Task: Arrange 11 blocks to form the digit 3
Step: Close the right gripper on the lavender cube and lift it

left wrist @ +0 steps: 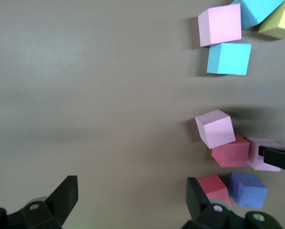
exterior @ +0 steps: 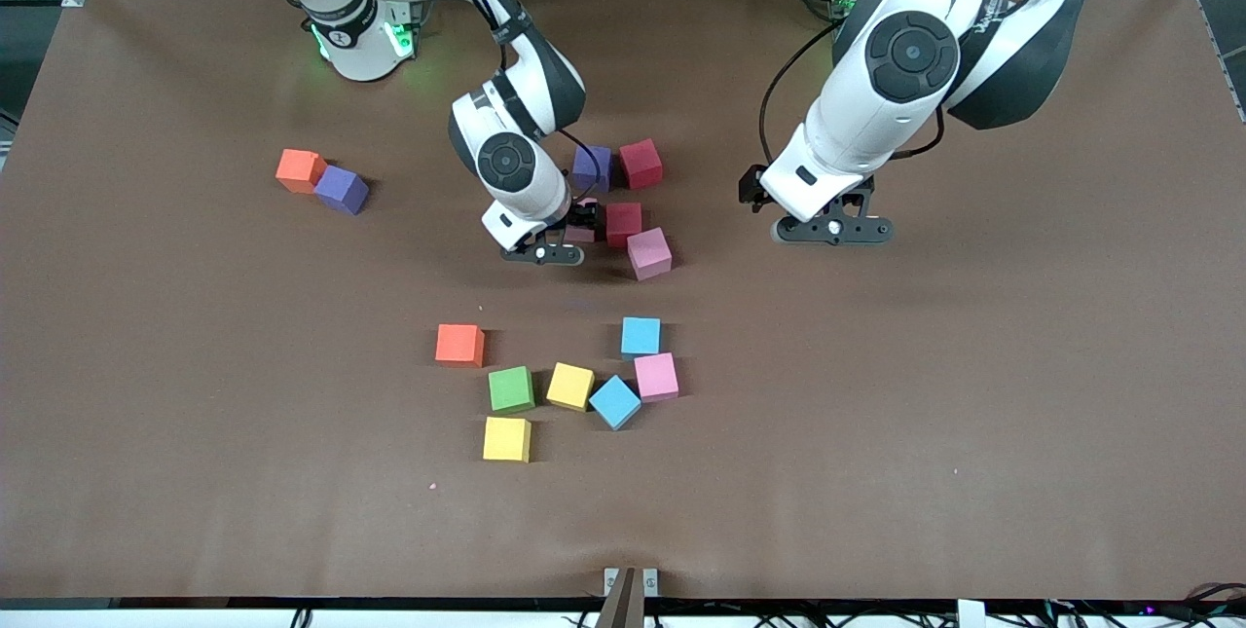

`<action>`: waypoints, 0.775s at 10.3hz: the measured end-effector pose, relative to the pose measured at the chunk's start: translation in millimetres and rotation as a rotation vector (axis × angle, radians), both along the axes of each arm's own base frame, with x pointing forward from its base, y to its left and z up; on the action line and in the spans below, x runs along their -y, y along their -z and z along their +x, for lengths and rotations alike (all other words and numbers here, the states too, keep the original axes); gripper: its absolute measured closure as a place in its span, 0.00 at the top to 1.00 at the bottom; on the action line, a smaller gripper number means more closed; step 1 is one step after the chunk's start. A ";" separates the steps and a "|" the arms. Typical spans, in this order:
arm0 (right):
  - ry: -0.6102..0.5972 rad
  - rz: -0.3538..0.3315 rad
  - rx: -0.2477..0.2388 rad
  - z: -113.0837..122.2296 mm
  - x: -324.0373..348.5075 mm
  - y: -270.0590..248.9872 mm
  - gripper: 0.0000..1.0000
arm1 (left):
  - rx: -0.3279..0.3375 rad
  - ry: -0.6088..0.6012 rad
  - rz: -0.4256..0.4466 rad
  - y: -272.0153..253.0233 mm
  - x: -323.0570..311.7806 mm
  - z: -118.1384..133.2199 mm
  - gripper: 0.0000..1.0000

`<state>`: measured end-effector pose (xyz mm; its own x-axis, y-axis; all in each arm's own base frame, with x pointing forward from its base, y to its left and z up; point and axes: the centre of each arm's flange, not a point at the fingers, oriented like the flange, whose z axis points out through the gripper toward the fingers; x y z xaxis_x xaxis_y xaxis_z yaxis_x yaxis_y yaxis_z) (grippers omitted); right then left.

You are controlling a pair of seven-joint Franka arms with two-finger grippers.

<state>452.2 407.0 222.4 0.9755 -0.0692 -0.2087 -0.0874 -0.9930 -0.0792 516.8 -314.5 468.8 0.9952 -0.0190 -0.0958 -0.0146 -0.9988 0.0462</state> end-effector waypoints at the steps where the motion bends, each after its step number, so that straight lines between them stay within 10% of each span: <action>1: 0.001 0.001 -0.001 1.1 -1.3 -2.7 1.00 | 0.004 -0.001 -0.003 1.0 0.3 0.7 1.00; 8: -0.019 -0.017 -0.012 -25.9 -24.9 13.7 1.00 | 0.026 -0.025 0.029 3.2 -1.1 2.2 1.00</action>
